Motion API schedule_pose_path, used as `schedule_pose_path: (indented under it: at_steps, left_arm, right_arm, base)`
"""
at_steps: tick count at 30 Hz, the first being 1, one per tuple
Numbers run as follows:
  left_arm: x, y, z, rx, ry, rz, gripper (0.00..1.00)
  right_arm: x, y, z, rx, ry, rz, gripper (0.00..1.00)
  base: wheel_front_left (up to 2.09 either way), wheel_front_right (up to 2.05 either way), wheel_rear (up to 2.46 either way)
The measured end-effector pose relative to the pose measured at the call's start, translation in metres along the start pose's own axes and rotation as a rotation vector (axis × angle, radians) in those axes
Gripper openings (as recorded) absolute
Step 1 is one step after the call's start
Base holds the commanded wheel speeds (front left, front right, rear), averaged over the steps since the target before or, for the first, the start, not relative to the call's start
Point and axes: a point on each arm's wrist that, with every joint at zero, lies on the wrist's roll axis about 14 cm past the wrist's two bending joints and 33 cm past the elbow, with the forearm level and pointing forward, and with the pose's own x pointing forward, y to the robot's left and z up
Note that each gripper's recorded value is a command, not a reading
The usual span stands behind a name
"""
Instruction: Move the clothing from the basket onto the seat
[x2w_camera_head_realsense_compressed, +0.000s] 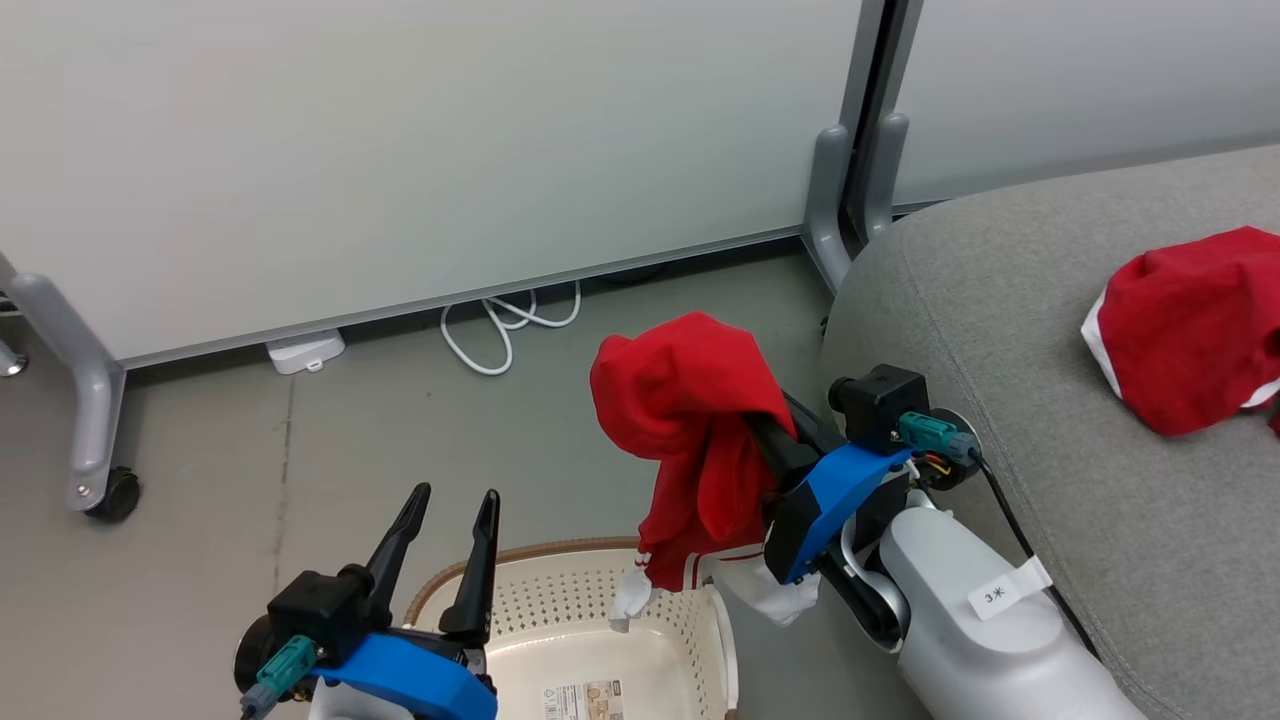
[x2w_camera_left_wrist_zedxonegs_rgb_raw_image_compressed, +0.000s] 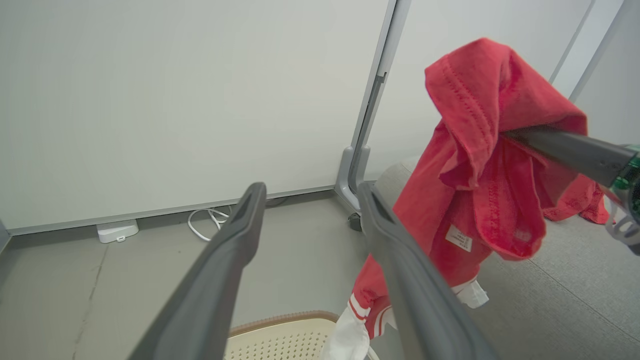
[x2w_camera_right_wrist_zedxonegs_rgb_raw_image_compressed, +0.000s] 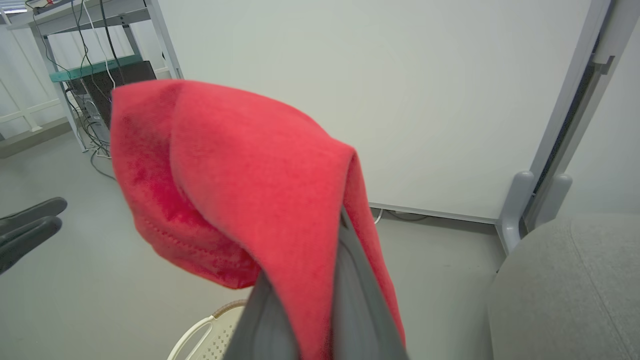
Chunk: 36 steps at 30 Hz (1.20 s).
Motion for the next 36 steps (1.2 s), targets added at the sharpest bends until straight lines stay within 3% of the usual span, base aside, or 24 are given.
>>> schedule_pose_path:
  at_steps: [24,36]
  left_arm:
    - [0.056,-0.071,-0.023,0.007,0.068,-0.257,1.00]
    - [0.071,-0.102,-0.034,-0.003,0.093,-0.354,1.00]
  right_arm:
    - [-0.065,-0.091,0.000,0.005,-0.007,-0.288,0.00]
    - [-0.097,-0.120,0.001,0.002,-0.008,-0.398,0.00]
  base:
    - [0.00,0.00,0.00]
    - [0.00,0.00,0.00]
